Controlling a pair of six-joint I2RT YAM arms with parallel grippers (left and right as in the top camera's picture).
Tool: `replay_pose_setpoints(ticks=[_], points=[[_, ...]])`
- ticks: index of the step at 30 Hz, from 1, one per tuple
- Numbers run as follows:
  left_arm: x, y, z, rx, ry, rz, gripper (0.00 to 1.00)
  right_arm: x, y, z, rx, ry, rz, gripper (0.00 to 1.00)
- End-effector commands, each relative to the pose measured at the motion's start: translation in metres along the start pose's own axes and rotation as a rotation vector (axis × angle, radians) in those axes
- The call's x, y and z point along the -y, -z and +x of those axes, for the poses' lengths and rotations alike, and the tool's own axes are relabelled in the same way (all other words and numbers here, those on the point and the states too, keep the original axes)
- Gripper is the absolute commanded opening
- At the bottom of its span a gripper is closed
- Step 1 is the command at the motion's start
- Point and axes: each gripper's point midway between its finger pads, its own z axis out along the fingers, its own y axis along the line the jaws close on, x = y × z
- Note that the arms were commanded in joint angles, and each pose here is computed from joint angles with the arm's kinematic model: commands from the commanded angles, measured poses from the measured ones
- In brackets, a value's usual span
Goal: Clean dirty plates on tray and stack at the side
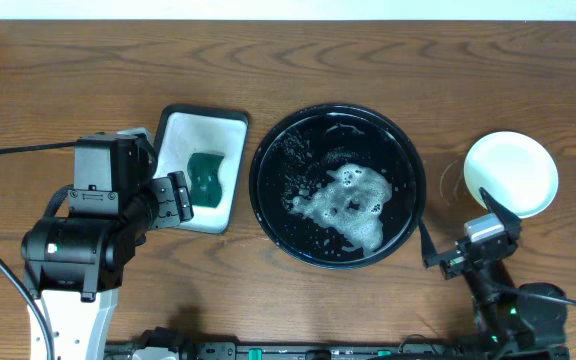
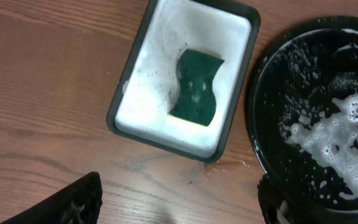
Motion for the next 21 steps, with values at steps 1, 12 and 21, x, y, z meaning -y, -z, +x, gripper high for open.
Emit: replay_pose_setpoints(ticks=[1, 12, 21], points=[[0.0, 0.003, -0.003, 0.01, -0.004, 0.0, 0.81, 0.002, -0.002, 0.012, 0.04, 0.021, 0.033, 0.99], [0.0, 0.003, -0.003, 0.009, -0.004, 0.0, 0.81, 0.002, -0.01, 0.028, 0.142, 0.043, 0.062, 0.99], [0.0, 0.003, -0.003, 0.009, -0.004, 0.0, 0.81, 0.0, -0.012, 0.042, 0.085, 0.03, 0.055, 0.99]])
